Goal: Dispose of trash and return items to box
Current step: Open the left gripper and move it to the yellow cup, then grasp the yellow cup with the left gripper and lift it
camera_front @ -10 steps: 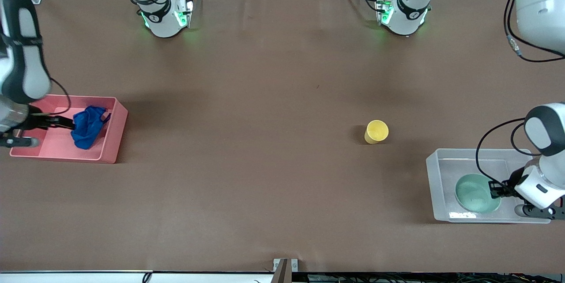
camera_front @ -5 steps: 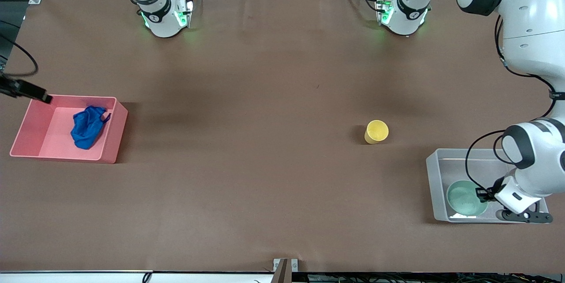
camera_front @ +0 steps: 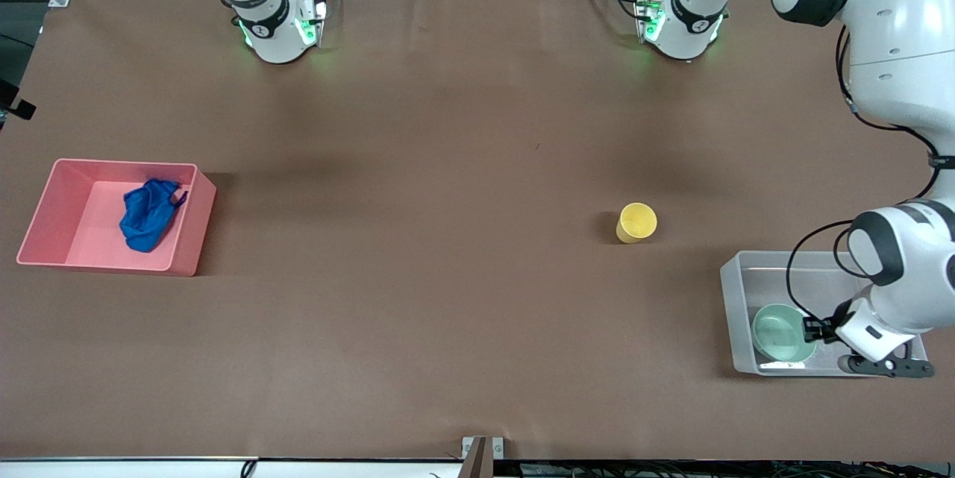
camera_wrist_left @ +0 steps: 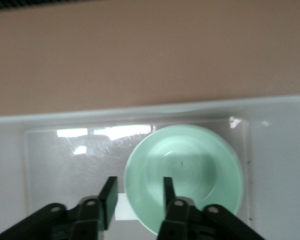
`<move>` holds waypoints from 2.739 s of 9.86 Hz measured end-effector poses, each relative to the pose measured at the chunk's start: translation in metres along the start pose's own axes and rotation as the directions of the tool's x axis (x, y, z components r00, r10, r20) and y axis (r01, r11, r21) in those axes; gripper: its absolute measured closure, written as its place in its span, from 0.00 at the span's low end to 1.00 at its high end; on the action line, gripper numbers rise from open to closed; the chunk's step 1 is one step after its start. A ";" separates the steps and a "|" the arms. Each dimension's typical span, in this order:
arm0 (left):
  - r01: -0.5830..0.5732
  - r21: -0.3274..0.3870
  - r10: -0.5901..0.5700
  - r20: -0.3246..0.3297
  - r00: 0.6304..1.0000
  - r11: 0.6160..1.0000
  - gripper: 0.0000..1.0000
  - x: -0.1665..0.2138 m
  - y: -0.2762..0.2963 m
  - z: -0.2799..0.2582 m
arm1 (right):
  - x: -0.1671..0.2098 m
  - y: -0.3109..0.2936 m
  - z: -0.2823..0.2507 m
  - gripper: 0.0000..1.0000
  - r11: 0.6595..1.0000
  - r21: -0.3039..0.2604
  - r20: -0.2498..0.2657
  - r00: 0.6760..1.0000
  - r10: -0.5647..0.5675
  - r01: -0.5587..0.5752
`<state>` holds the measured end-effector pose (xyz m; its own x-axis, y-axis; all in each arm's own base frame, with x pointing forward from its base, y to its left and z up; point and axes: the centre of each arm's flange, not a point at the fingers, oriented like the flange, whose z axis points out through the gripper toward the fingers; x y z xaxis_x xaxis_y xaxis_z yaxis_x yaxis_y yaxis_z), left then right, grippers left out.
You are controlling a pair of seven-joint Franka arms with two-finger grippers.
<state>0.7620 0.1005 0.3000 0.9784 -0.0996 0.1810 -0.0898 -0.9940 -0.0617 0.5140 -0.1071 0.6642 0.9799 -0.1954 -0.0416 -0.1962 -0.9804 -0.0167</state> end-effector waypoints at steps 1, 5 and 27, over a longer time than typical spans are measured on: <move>-0.007 -0.008 0.007 -0.015 1.000 1.000 0.34 0.004 0.006 -0.041 | 0.000 -0.004 0.000 0.00 1.000 -0.016 -0.002 1.000 -0.017 0.017; -0.058 -0.100 0.060 0.010 0.998 0.993 0.06 -0.044 0.097 -0.141 | 0.001 -0.009 -0.001 0.00 0.999 -0.032 -0.011 0.999 -0.036 0.036; 0.015 -0.154 0.007 0.141 0.990 0.988 0.96 -0.191 0.278 0.014 | 0.002 -0.007 -0.003 0.00 0.999 -0.032 -0.027 0.999 -0.035 0.034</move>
<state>0.5527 -0.1566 0.2349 0.9942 -0.0992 0.0406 -0.1027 -0.9903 0.0933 0.5176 -0.1008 0.6672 0.9867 -0.1616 -0.0140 -0.1615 -0.9868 0.0136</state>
